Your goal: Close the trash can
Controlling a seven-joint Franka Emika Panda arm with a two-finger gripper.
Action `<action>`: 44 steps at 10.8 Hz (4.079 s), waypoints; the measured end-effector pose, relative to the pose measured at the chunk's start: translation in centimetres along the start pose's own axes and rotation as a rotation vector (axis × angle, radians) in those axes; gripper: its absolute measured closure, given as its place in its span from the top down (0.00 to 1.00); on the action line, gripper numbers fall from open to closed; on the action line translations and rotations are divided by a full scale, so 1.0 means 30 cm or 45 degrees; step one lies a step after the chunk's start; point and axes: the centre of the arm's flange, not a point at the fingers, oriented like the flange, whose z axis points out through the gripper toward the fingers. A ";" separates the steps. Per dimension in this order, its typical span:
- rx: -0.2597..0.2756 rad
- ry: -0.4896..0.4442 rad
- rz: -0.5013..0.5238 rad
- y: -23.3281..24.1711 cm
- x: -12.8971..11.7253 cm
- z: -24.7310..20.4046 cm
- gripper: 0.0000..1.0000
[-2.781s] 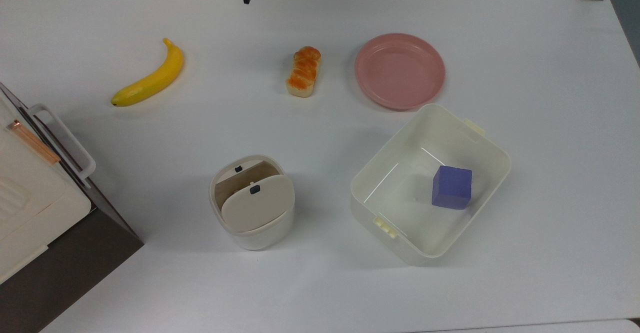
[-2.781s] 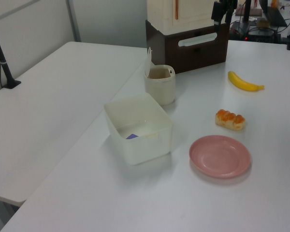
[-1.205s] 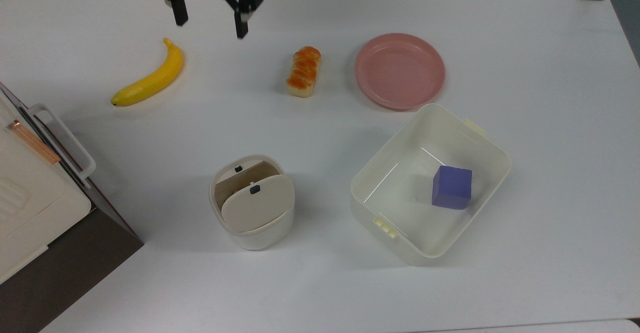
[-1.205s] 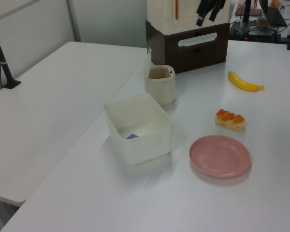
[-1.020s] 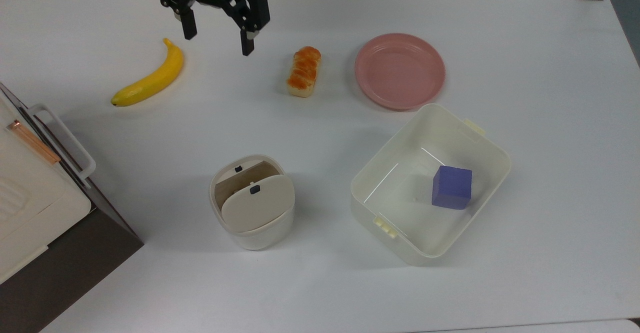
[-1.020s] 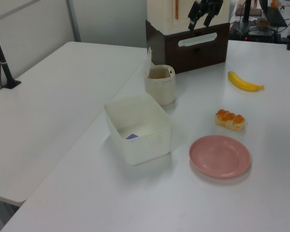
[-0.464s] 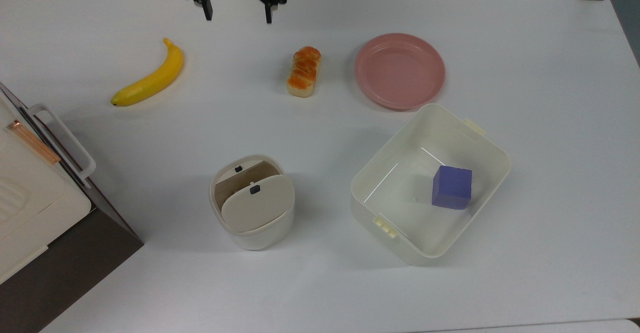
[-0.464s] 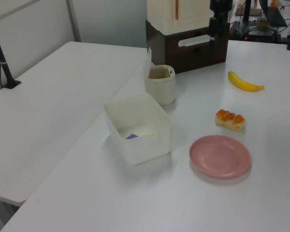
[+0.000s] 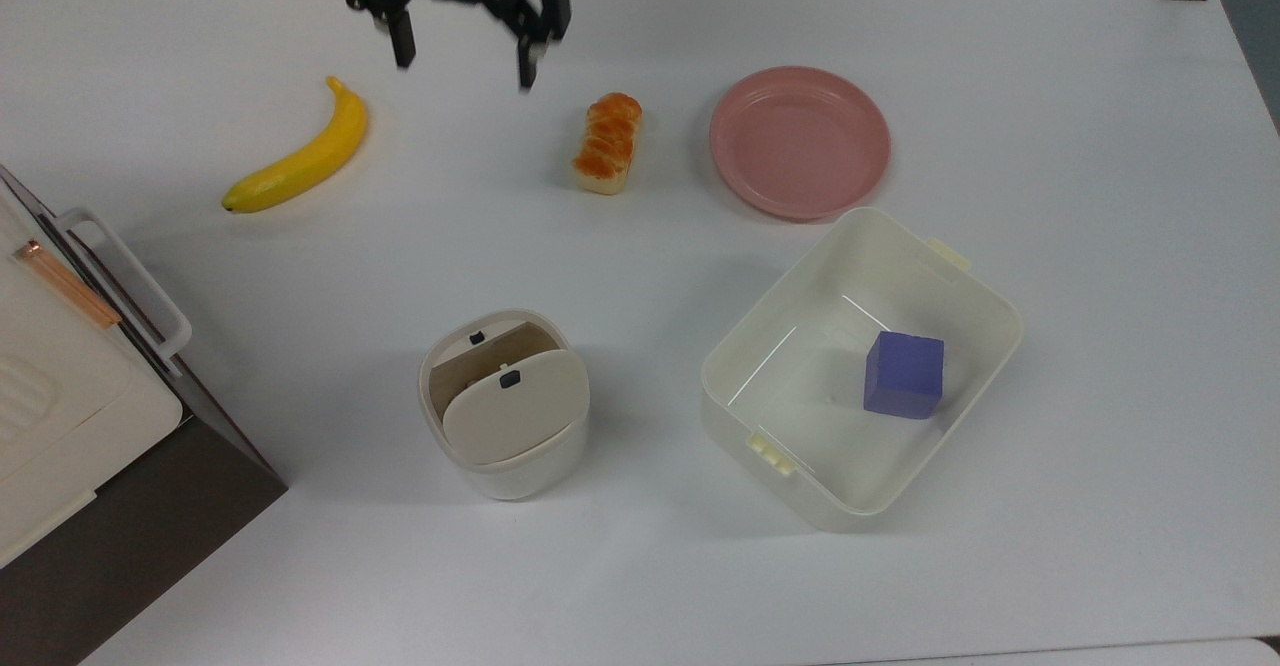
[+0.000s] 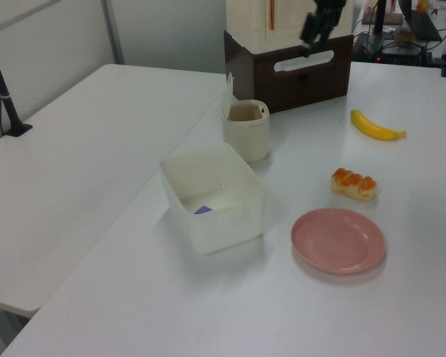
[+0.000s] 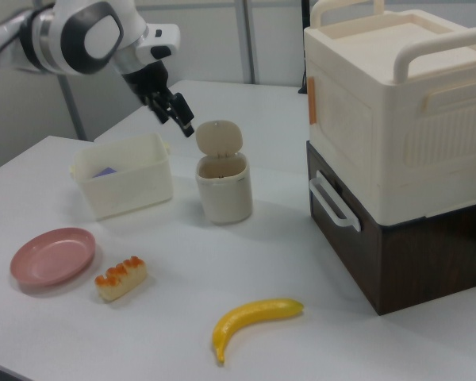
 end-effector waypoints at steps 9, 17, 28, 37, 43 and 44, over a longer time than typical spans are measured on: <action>-0.111 0.478 0.621 -0.286 0.250 0.182 0.01; -0.162 0.664 0.597 -0.447 0.330 0.353 0.01; -0.608 0.004 -0.179 -0.391 0.134 0.668 0.01; -0.566 0.026 -0.106 -0.351 0.120 0.687 0.01; -0.215 0.140 0.300 -0.250 0.258 0.365 0.01; -0.183 0.141 0.281 -0.219 0.263 0.265 0.01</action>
